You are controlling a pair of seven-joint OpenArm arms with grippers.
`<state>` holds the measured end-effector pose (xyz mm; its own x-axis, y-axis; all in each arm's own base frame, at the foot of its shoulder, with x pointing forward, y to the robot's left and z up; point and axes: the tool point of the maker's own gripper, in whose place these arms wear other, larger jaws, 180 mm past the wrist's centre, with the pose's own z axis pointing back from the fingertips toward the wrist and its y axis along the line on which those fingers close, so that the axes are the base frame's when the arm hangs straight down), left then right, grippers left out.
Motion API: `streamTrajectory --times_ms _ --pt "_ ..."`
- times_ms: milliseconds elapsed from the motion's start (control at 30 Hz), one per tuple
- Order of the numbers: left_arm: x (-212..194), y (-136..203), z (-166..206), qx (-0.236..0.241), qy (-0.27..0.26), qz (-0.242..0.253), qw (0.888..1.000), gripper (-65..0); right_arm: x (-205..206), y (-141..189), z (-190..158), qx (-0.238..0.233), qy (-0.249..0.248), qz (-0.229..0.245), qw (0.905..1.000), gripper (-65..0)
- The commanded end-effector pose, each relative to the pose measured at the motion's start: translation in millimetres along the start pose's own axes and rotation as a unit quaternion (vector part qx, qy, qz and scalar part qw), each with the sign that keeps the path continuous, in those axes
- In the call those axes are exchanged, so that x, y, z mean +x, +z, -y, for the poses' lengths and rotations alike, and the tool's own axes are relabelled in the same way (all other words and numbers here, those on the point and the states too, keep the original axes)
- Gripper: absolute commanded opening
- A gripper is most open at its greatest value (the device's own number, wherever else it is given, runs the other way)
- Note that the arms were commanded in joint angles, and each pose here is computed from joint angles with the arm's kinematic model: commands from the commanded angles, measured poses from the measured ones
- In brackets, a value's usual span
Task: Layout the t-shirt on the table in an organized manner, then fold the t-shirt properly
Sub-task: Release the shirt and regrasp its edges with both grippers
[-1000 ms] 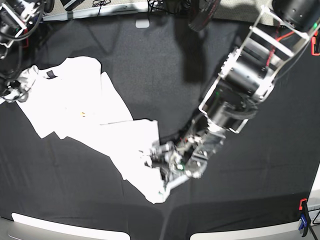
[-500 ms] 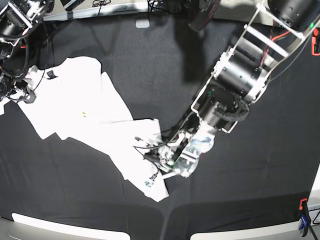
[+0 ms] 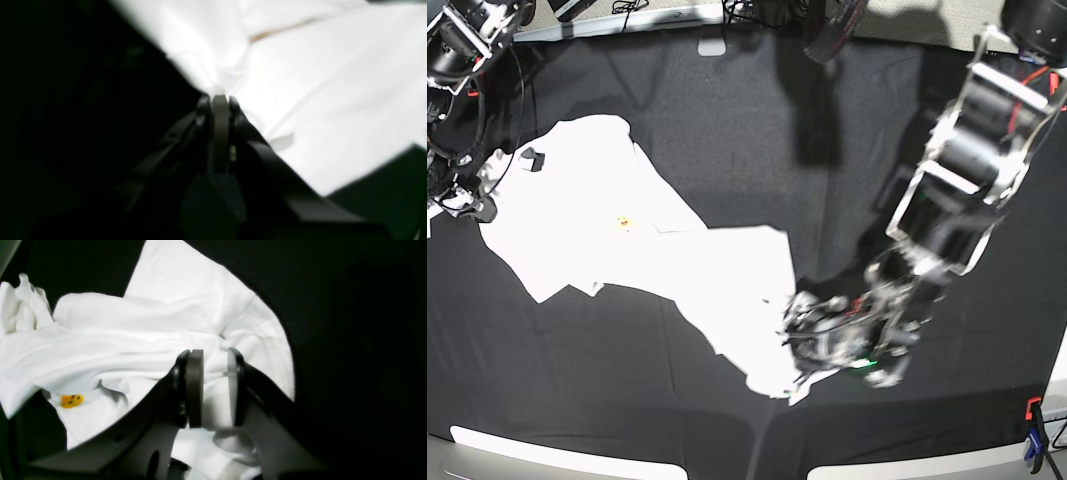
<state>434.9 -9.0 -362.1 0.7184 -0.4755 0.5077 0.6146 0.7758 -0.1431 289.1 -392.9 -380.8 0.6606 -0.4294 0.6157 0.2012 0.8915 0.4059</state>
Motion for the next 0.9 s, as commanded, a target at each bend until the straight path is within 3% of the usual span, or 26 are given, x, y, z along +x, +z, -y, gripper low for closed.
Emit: streamTrajectory --times_ms 0,267,467,633,800,867 --pt "16 18 -7 0.005 -0.015 0.025 1.0 -65.0 27 9 -1 0.002 0.016 0.035 0.9993 -52.5" --pt "-57 58 -18 0.037 -0.073 0.022 0.996 -65.0 27 9 -1 0.002 0.016 0.035 0.9993 -52.5" --pt "-124 61 18 0.007 -0.094 -0.004 0.996 -65.0 27 9 -1 0.002 0.016 0.035 0.9993 -52.5" --pt "-138 61 44 -0.003 -0.114 0.008 0.993 -65.0 33 8 -3 0.005 0.016 0.041 0.999 -51.7" --pt "-129 65 24 0.062 -0.1 0.027 0.993 -65.0 72 6 -21 0.023 0.022 0.086 0.9958 -29.9" --pt "-129 67 14 0.092 -0.095 0.025 0.991 -50.5 91 4 -30 0.03 0.031 0.111 0.9929 -28.6"
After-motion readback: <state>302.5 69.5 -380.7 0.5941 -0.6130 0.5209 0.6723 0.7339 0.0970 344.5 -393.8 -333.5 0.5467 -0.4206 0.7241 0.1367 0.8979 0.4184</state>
